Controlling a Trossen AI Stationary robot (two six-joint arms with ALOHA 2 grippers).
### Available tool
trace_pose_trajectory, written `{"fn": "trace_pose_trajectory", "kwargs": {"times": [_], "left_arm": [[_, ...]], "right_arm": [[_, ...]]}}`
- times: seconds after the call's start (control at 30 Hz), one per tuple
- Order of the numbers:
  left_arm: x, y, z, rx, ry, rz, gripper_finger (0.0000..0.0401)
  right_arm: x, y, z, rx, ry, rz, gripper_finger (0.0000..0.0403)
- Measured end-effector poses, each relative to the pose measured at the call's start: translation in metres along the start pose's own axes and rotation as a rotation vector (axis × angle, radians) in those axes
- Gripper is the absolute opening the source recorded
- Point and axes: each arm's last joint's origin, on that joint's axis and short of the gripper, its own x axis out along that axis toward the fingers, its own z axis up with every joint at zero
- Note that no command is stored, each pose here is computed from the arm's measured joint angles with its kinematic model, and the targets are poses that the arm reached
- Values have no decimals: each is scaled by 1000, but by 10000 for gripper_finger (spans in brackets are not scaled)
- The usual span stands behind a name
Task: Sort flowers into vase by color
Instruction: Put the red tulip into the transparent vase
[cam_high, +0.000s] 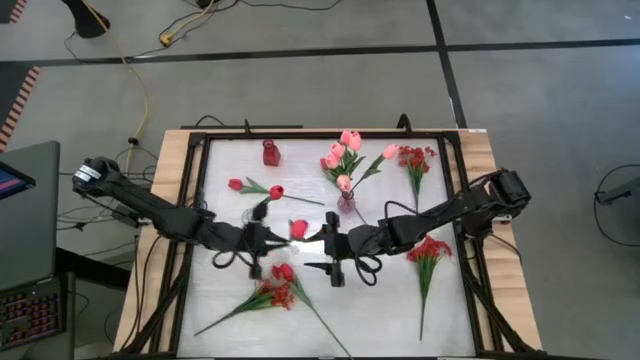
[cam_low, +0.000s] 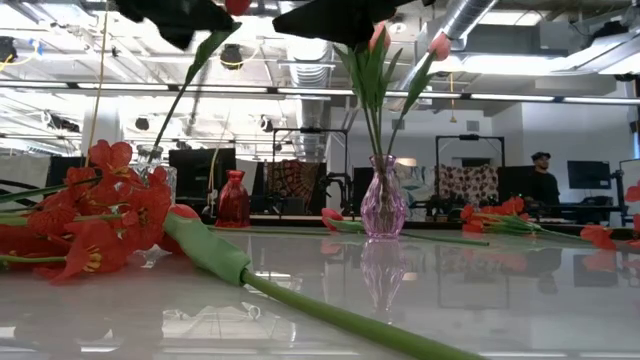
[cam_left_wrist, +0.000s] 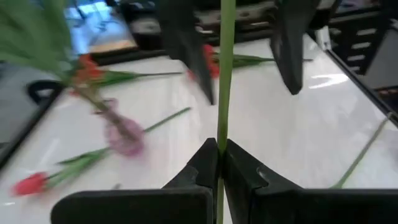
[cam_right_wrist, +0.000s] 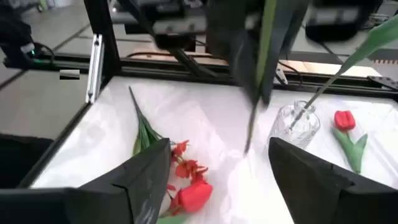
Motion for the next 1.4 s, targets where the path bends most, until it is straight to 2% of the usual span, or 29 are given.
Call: {"fn": "trace_pose_trajectory", "kwargs": {"times": [0.2, 0.37, 0.53, 0.67, 0.87, 1.1, 1.4], "left_arm": [[-52, 11, 8, -24, -46, 140, 0], [-86, 22, 5, -80, -74, 273, 0], [-99, 31, -7, -134, -95, 435, 0], [-101, 37, -27, -198, -116, 511, 0], [-99, 42, -49, -294, -159, 499, 0], [-97, 43, -54, -309, -198, 468, 0], [-88, 44, -68, -319, -185, 494, 0]], "right_arm": [[2, 1, -4, -4, 22, 1, 301], [2, 1, -6, -6, 38, -1, 301], [2, 1, -4, -3, 24, -3, 301], [2, 1, -4, -3, 25, -3, 302], [2, 1, -4, -3, 26, -4, 302], [2, 0, -4, -3, 25, -6, 302], [2, 0, -5, -6, 30, -7, 302]]}}
